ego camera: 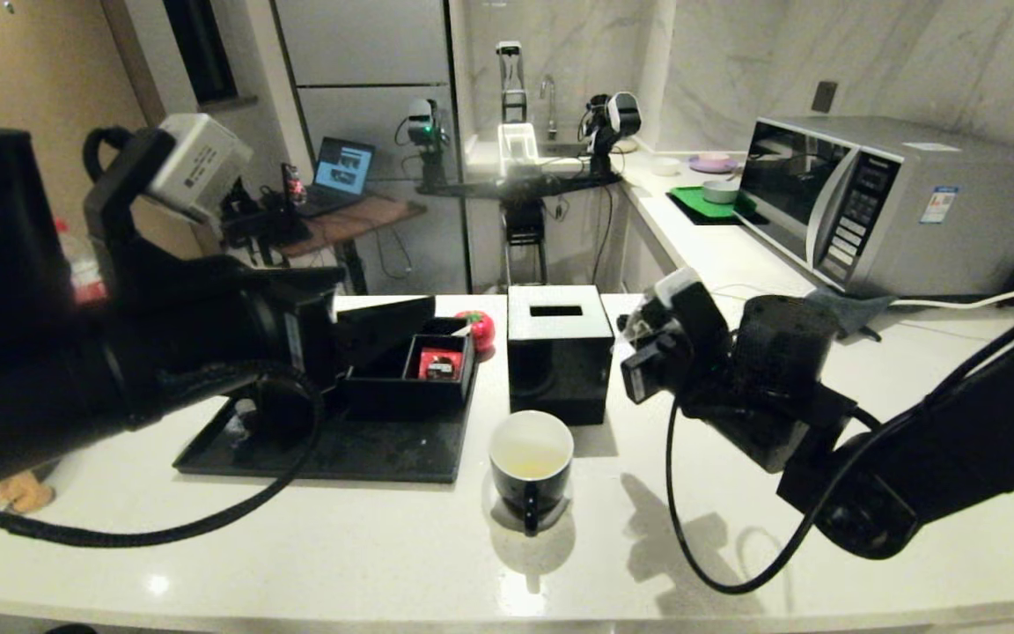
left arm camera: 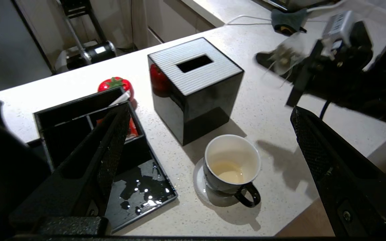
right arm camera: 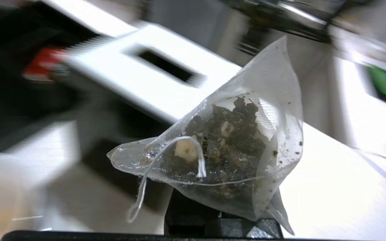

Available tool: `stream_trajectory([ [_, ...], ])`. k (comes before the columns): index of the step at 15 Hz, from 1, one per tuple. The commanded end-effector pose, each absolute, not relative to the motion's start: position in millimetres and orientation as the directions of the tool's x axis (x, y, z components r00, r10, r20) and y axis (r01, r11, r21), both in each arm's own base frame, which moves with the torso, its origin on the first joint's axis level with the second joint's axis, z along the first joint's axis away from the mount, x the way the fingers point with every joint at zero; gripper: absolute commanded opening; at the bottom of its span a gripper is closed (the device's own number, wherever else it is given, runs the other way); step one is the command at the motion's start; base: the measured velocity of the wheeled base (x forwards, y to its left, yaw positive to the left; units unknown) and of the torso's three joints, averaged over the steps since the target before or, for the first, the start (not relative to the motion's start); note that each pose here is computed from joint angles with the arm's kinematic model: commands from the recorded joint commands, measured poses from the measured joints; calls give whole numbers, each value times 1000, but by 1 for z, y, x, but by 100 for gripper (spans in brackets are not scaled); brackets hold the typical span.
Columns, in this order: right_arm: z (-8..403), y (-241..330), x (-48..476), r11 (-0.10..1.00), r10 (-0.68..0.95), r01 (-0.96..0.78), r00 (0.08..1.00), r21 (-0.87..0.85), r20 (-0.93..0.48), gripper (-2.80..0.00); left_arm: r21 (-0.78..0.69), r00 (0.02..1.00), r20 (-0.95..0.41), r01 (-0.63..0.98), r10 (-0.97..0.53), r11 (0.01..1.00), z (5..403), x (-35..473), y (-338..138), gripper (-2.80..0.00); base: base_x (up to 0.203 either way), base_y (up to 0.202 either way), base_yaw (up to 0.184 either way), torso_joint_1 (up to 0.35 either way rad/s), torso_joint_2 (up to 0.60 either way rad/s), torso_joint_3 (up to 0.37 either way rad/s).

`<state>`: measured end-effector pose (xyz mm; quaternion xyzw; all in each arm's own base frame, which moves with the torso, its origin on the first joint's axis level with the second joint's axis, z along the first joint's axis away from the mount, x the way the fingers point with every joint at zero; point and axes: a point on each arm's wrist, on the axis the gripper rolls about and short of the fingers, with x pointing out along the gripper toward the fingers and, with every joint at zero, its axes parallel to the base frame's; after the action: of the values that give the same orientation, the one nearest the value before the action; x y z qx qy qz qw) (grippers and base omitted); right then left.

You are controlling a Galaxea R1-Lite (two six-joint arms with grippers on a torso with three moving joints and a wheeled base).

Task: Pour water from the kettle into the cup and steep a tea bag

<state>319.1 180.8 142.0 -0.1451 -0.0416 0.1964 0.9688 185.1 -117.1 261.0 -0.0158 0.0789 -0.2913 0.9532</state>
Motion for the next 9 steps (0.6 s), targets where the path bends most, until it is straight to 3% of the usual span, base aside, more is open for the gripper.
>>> stream_trajectory([
  [1, 150, 156, 326, 916, 290, -263, 956, -304, 49, -280, -77, 819, -136, 552, -557, 830, 262, 185, -116, 0, 0, 0, 0, 0, 0, 0],
  [9, 149, 165, 305, 878, 331, -297, 943, -375, 27, -280, -78, 817, -138, 554, -559, 829, 262, 185, -117, 0, 0, 0, 0, 0, 0, 0],
])
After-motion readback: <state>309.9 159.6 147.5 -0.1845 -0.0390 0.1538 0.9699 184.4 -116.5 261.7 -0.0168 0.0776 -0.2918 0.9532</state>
